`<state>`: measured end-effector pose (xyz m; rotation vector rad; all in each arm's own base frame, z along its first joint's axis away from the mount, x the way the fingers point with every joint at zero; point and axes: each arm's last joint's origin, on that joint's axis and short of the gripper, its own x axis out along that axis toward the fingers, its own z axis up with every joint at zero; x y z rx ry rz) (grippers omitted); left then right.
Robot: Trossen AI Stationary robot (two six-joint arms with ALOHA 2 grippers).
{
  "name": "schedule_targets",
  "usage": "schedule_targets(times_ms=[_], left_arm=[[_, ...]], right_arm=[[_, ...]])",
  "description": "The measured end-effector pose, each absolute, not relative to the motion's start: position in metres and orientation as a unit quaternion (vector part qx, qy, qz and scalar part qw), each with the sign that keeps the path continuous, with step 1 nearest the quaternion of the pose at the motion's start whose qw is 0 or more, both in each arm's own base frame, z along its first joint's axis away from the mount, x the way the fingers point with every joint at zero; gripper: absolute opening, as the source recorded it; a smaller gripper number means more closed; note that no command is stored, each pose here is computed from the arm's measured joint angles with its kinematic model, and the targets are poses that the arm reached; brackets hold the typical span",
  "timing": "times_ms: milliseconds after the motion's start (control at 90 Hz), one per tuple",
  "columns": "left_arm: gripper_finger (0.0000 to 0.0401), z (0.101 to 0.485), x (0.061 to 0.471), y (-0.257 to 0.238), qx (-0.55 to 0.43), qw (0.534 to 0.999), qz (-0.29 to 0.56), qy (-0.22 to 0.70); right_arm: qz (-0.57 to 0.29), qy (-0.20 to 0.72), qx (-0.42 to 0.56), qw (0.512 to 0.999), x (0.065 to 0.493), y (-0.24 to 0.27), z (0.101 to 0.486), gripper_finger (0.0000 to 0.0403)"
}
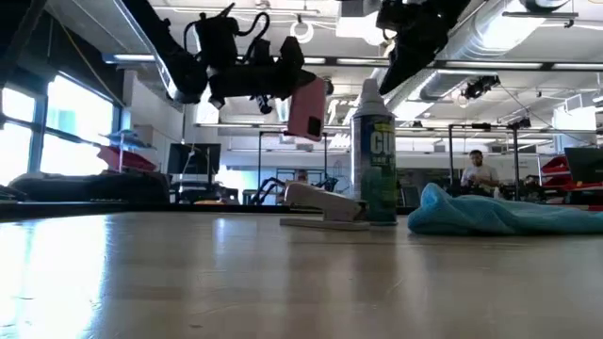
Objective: Apply microfiber cloth
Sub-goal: Spray the pink phone with the spray bottle
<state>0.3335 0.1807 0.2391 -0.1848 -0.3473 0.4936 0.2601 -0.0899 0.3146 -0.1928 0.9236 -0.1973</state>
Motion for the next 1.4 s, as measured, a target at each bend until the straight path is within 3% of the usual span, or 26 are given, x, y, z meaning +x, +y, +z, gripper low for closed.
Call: schedule_targets(times_ms=[467, 822, 1111, 1400], left_arm=[[0.001, 0.24, 0.336, 0.178, -0.089, 0.959, 0.211, -0.166], [0.001, 0.238, 0.327, 0.194, -0.089, 0.953, 0.241, -0.16], [0.001, 0.227, 0.328, 0.221, -0.077, 0.964, 0.214, -0.136], [0.001, 0.219, 0.37, 0.251, -0.079, 0.975, 0.153, -0.142]], right_arm=[[-0.072, 0.41, -0.121, 0.901, 0.275, -0.093, 0.312, 0.0142], [-0.059, 0.405, -0.212, 0.887, 0.27, -0.111, 0.316, 0.0142], [0.021, 0.313, -0.133, 0.94, 0.267, -0.135, 0.32, 0.0142], [-0.001, 0.342, -0.1, 0.934, 0.258, -0.147, 0.315, 0.0142]])
